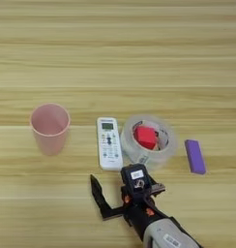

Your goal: Move the objects on the table

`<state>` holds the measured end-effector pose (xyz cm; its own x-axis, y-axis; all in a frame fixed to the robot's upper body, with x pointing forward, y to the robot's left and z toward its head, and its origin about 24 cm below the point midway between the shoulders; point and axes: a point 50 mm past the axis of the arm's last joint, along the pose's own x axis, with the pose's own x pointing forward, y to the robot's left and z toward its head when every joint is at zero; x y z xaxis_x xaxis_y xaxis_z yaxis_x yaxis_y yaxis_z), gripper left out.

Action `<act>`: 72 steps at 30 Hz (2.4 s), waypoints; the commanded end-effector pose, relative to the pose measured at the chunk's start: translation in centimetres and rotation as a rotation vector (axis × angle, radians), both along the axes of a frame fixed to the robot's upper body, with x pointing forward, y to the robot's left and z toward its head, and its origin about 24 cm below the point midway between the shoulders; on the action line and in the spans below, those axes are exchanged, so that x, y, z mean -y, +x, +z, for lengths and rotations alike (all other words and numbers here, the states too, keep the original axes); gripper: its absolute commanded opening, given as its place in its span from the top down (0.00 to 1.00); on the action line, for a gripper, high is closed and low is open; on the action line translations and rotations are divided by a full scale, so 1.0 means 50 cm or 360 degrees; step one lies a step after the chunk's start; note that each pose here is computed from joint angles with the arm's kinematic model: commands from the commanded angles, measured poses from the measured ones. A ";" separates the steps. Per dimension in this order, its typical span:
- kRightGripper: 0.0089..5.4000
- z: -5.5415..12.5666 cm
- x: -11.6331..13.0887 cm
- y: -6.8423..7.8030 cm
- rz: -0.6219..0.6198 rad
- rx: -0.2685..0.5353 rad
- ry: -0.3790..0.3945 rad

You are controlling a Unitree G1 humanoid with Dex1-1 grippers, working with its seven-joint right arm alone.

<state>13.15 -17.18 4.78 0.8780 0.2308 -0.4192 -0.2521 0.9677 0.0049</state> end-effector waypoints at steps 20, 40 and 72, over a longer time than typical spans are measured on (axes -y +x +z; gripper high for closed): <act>0.01 -0.011 -0.012 0.051 -0.0123 0.0086 0.0034; 0.01 -0.031 -0.014 0.094 -0.0196 0.0079 0.0041; 0.46 -0.044 -0.080 0.094 -0.0060 0.0050 0.0154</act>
<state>17.86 -13.85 2.18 0.8965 0.2104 -0.3899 -0.1944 0.9776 0.0806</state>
